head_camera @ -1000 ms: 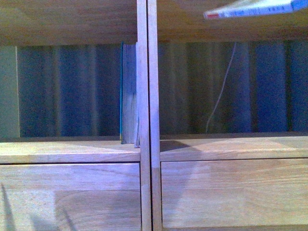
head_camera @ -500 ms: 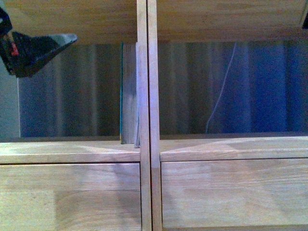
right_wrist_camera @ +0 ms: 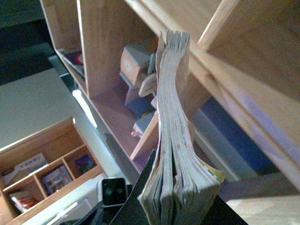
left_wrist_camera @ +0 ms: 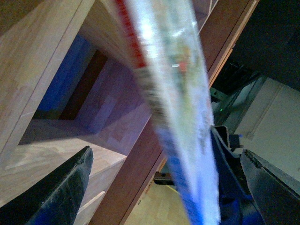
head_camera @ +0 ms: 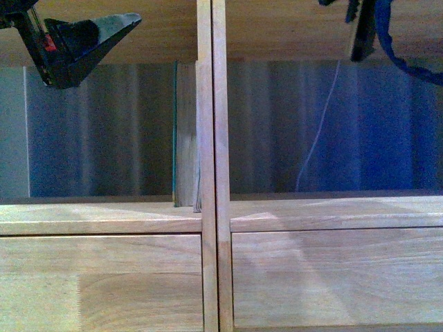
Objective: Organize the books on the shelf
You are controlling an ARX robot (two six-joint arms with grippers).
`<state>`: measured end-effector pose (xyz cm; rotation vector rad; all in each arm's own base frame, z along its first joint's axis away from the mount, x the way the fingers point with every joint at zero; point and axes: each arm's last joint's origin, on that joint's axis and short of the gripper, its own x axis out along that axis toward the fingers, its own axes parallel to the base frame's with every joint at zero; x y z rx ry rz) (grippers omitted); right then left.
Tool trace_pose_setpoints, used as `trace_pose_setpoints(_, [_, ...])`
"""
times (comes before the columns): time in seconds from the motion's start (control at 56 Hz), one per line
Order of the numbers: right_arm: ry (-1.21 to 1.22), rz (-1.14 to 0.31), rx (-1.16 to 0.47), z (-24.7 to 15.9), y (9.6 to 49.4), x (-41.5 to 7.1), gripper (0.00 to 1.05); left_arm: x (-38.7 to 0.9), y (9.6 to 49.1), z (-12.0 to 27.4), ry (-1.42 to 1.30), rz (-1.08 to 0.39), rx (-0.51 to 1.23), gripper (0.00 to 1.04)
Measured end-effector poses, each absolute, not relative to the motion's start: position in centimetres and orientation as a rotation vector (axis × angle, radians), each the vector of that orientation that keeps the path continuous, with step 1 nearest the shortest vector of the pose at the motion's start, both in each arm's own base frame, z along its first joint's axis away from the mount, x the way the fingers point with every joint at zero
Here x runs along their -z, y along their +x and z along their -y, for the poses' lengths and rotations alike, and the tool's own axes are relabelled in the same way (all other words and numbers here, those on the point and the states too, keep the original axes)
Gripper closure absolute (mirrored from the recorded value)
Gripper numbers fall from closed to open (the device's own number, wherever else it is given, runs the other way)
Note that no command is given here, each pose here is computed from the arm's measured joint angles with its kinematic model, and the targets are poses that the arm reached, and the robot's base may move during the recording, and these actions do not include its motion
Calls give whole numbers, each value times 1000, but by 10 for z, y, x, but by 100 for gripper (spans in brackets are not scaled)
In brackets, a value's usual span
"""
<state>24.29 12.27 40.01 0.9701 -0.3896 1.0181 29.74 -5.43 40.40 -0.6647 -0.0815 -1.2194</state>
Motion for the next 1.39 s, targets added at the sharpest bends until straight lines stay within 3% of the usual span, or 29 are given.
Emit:
trace_pose_setpoints(0.571, [973,307,-1058,-160,229,-389,97,-409,282,47,-678,148,1263,97])
trace_pose_setpoints(0.643, [966,304,-1054,-162,228,-388,97,-409,282,45,-682,147,1263,98])
trace_pose_setpoints(0.75, [946,281,-1059,-163,228,-387,81,-408,284,42,-672,144,1259,98])
trace_pose_setpoints(0.911, [822,220,-1011,-140,228,-372,48,-401,290,32,-641,139,1186,98])
trace_pose_setpoints(1.196, [584,221,-709,-56,225,-372,7,-388,315,-3,-486,182,847,98])
trace_pose_setpoints(1.393, [298,205,-560,-18,183,-366,7,-403,357,-11,-220,249,565,98])
